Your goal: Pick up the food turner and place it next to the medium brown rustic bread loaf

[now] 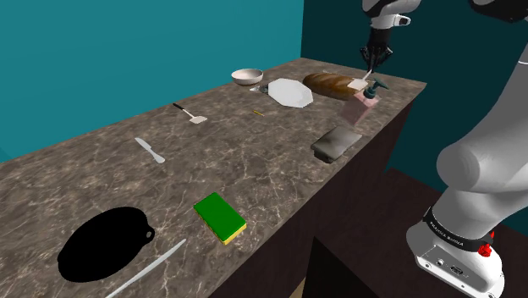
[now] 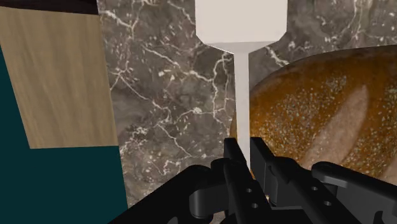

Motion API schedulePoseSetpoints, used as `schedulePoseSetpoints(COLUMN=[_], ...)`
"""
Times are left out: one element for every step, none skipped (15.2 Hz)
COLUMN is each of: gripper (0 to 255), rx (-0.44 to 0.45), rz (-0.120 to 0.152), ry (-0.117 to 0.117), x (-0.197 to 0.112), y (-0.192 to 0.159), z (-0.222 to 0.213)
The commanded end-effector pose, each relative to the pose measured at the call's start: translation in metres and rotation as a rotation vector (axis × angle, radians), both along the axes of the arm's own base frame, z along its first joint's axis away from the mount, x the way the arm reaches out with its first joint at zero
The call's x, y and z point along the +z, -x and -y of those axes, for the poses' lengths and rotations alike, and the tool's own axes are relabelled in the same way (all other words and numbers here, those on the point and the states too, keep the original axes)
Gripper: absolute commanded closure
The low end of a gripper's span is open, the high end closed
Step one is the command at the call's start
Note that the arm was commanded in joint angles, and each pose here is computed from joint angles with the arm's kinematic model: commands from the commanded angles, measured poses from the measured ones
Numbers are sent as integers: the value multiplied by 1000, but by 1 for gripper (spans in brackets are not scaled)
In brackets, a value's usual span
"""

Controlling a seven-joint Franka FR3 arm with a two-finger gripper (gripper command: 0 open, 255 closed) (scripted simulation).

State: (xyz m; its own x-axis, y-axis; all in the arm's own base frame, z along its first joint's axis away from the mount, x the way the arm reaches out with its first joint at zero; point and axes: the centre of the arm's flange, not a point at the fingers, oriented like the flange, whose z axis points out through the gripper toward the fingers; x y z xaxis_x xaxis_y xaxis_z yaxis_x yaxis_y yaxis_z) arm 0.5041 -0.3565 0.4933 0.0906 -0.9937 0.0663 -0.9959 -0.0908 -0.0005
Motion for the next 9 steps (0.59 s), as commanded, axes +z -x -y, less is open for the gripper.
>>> schedulePoseSetpoints(gripper=[255, 255, 255, 255, 255, 255, 255, 255, 255], rx=[1, 1, 1, 1, 1, 1, 1, 1, 1], rz=[0, 0, 0, 0, 0, 0, 0, 0, 0], ry=[0, 0, 0, 0, 0, 0, 0, 0, 0], x=[0, 0, 0, 0, 0, 0, 0, 0, 0], y=[9, 12, 16, 20, 24, 28, 32, 35, 39], z=[26, 39, 51, 64, 77, 89, 102, 114, 127])
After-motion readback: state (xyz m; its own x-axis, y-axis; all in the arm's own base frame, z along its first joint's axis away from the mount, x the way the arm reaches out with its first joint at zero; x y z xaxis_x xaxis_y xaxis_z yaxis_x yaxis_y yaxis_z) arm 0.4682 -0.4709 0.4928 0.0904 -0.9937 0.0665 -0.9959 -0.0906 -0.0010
